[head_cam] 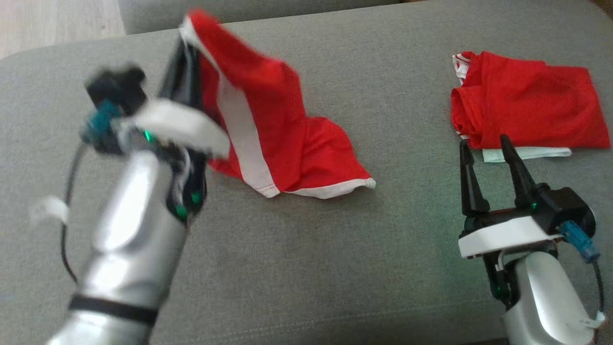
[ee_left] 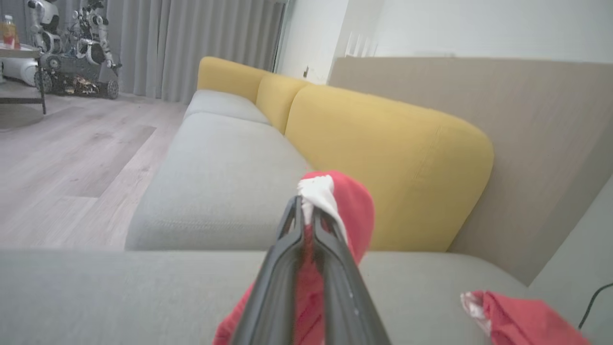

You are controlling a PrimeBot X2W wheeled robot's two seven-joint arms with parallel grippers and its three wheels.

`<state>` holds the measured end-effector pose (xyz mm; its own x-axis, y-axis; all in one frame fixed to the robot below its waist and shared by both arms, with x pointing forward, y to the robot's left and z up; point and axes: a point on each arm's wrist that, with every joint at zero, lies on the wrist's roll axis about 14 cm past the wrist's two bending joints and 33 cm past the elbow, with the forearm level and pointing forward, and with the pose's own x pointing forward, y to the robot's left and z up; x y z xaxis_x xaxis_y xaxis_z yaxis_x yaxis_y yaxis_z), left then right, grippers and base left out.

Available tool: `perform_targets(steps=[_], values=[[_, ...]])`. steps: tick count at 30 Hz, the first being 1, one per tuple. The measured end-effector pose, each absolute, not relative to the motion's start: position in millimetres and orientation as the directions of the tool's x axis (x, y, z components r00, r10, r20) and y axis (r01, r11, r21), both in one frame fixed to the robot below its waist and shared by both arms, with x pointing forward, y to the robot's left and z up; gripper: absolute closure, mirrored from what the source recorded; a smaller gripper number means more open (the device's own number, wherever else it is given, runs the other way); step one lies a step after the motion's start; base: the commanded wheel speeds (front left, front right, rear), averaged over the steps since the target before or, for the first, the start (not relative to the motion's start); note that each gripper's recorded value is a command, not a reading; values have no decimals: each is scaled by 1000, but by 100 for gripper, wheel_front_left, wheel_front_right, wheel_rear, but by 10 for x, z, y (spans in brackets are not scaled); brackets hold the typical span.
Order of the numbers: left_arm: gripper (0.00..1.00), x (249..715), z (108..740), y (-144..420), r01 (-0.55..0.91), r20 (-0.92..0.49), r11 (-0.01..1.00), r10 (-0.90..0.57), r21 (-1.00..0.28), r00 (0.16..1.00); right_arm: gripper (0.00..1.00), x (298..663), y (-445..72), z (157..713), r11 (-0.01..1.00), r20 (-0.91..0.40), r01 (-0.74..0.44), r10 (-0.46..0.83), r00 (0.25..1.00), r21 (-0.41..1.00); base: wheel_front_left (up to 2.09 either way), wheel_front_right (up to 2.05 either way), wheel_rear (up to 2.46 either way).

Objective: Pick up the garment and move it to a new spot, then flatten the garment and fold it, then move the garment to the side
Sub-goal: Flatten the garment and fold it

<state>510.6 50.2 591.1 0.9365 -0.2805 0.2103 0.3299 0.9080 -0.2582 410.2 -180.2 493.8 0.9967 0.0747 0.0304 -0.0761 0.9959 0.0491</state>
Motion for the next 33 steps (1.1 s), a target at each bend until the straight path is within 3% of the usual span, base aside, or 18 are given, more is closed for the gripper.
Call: perform_targets(steps=[7,18,19,20,28,33], values=[[100,4730,4816,754,220,-71,950,-241,-221,968,0,4117,-1694,4916,993,25,-104,103,994,55,0,0,0],[100,4608,4335,1416,-2,-229,984,-39,-177,973,0,4161,-1405,4806,981,-5,-184,185,983,63,0,0,0],[37,4573,4258,1446,-13,-254,986,-31,-169,967,0,4163,-1388,4801,980,-6,-189,190,982,63,0,0,0],[0,4549,4208,1470,-23,-270,986,-23,-164,963,0,4164,-1368,4791,979,-9,-194,195,981,64,0,0,0],[0,4643,4398,1596,-71,-210,978,28,-198,977,0,4174,-1285,4753,974,-19,-217,219,976,66,0,0,0],[0,4706,4820,1662,-81,-75,958,62,-274,995,0,4171,-1159,4800,965,-4,-251,252,968,82,0,0,0]])
